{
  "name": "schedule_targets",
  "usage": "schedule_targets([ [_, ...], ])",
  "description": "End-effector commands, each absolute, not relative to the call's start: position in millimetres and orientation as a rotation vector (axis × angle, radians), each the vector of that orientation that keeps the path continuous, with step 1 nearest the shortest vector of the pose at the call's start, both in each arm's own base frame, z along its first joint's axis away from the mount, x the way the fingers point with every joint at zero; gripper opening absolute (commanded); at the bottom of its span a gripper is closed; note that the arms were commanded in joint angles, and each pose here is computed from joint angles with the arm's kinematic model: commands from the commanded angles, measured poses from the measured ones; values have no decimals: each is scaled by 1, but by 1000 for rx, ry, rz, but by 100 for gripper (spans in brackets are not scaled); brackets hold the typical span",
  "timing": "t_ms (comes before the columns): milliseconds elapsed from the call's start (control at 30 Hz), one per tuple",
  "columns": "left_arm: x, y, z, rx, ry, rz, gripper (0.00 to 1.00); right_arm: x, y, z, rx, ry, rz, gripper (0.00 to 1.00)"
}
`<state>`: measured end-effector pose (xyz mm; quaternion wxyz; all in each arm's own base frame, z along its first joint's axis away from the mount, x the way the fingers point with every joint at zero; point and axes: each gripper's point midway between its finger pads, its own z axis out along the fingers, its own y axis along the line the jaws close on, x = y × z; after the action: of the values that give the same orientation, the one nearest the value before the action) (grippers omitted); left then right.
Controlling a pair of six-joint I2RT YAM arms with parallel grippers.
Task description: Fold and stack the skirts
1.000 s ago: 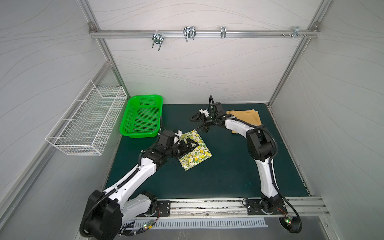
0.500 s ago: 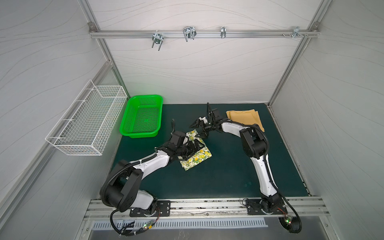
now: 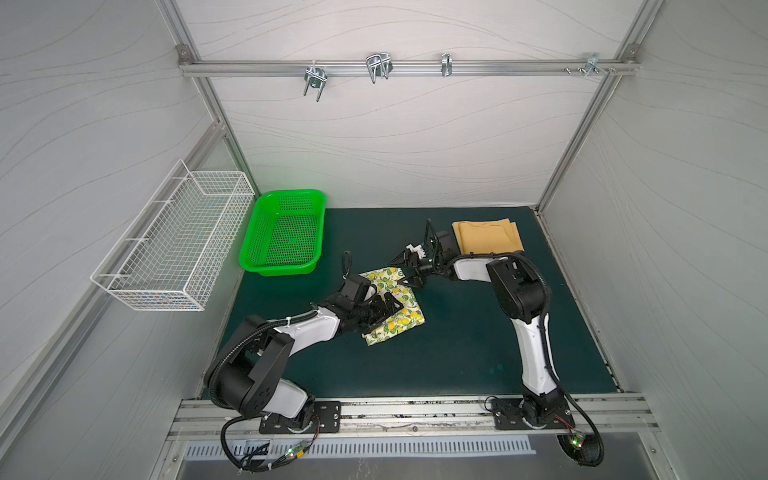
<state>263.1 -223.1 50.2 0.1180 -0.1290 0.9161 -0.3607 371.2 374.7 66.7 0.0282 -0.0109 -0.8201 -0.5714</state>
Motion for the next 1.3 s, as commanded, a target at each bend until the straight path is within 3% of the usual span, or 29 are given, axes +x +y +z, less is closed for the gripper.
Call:
schedule_targets([
  [0,264,-200,43,-356,2737,-863,99,363,357,44,-219,-2581,-1696,99],
  [267,288,-173,16,-398,2796,-782,99,330,329,47,-312,-2657,-1713,99],
  [533,328,-181,-4,-394,2836,-778,98,306,314,56,-390,-2707,-1757,99],
  [800,370,-195,-10,-345,2858,-754,98,269,336,63,-292,-2782,-1732,99],
  [1000,393,-211,28,-276,2798,-846,97,270,332,90,-210,-2872,-1741,99],
  [1267,400,-209,116,-295,2602,-1075,97,287,331,173,165,-3022,-1781,99],
])
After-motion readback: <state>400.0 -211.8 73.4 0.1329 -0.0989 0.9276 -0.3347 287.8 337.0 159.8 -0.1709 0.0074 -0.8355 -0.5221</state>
